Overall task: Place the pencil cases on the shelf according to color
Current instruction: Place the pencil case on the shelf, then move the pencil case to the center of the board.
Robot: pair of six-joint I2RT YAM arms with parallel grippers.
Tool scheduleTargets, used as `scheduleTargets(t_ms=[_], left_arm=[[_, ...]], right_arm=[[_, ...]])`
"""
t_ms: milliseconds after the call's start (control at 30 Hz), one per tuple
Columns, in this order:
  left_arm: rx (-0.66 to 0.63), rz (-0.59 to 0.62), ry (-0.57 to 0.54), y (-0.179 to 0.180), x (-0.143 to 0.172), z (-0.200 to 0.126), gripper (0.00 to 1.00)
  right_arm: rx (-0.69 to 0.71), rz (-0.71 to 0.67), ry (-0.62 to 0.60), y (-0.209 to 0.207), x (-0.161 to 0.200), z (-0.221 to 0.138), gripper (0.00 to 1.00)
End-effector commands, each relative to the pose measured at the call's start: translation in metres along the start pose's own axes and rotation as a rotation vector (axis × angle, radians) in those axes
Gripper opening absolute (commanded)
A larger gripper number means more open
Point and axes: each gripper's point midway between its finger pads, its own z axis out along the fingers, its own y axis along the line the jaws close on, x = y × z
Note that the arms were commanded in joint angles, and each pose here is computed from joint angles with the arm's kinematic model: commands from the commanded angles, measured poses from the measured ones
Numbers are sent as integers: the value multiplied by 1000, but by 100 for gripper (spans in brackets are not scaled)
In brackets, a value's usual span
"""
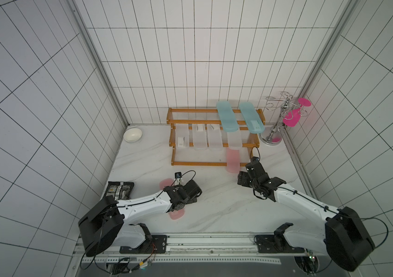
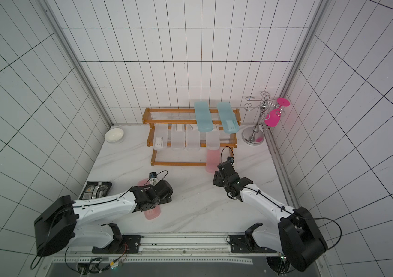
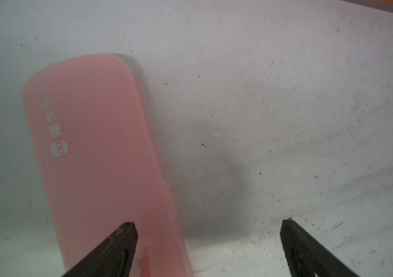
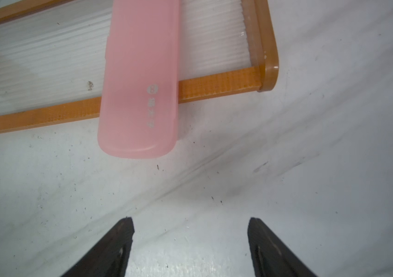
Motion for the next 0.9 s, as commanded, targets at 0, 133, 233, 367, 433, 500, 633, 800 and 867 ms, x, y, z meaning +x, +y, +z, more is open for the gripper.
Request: scheduleTargets(t_ms=[0, 133, 233, 367, 433, 500, 633, 800, 867], left_arm=[[45, -34, -36, -21, -10, -6, 98], [-1, -46, -103, -24, -21, -23, 98], [-32, -94, -165, -6, -30, -40, 98], [-59, -163, -213, 28, -32, -44, 98], [-91, -221, -191, 52, -29, -38, 98], [-120, -273, -160, 74, -26, -30, 97], [-96, -364, -104, 99, -24, -18, 97], [-23, -348, -98, 91, -31, -14, 97], [23, -331, -74, 78, -31, -9, 97]], right_arm=[[3, 28, 28, -11, 16, -6, 81], [-92, 43, 13, -1, 22, -17, 84], [-130, 29, 20, 5, 27, -22, 85], [-175, -1, 43, 19, 37, -25, 88], [-205, -32, 59, 31, 44, -25, 90], [-209, -66, 70, 41, 52, -25, 91], [-204, -134, 94, 59, 68, -22, 92], [-185, -185, 110, 72, 80, -17, 92], [-184, -198, 111, 76, 82, -16, 92]])
